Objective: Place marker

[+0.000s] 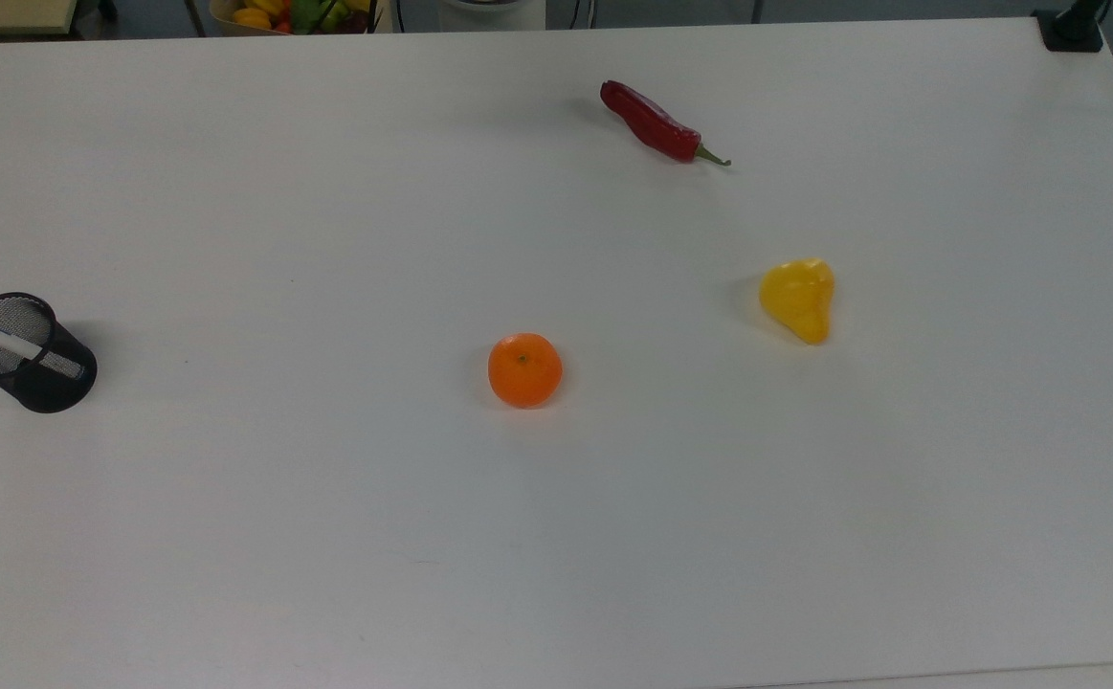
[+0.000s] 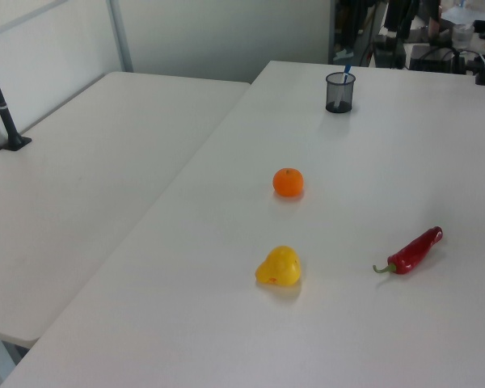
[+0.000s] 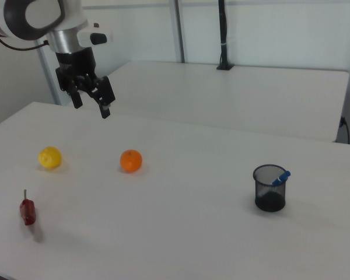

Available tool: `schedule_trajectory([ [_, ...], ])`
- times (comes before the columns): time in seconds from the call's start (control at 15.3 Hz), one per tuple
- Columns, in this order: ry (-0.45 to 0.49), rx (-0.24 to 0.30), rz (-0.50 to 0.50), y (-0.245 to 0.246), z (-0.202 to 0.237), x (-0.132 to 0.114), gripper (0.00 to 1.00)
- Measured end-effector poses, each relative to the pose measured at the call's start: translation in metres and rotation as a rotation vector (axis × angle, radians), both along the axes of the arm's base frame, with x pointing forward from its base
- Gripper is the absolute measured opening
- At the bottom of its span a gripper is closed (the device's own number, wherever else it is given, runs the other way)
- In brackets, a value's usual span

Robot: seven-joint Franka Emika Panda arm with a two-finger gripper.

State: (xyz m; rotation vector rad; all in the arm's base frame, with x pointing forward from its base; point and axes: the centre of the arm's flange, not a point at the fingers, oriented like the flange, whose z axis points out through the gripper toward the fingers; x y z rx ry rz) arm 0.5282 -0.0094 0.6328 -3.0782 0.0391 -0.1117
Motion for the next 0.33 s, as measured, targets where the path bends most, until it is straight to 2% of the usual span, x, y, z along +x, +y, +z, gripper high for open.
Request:
schedule_trajectory([
  [0.13, -0.009, -0.007, 0.059, -0.002, -0.013, 0.012, 1.0],
  [0.33, -0.005, -0.011, 0.083, -0.006, -0.027, 0.023, 1.0],
])
